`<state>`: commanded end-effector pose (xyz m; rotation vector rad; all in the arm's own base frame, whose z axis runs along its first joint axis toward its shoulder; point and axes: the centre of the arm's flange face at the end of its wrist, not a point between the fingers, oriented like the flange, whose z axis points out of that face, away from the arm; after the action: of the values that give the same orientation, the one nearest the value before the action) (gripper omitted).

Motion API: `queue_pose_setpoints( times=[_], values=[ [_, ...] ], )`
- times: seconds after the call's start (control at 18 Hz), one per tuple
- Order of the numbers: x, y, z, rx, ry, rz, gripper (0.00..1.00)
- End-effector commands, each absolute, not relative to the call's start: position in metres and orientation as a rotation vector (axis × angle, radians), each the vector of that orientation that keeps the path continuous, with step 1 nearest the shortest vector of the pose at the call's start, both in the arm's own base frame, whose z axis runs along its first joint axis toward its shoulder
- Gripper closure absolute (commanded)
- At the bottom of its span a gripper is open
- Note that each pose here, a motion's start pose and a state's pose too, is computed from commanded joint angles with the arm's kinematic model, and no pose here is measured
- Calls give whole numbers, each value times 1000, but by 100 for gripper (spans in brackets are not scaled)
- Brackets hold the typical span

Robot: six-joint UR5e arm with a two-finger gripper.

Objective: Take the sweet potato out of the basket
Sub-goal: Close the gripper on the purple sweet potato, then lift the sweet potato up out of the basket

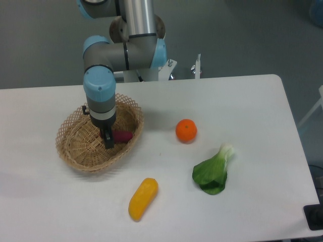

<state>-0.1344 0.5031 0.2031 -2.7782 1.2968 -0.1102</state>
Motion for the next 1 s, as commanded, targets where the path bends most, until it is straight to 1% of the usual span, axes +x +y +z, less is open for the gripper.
queue_pose_setpoints(
  times=[0.11, 0.22, 0.39, 0.61, 0.83, 1.0],
  values=[
    [-134, 503, 203, -2782, 1291, -113, 23],
    [-134, 503, 203, -2784, 1289, -111, 30],
    [-135, 504, 208, -2780, 1281, -97, 51],
    [-139, 511, 219, -2808, 1183, -70, 70],
    [-143, 512, 224, -2816, 1163, -65, 72],
    [-150, 520, 236, -2834, 1080, -45, 72]
  ],
)
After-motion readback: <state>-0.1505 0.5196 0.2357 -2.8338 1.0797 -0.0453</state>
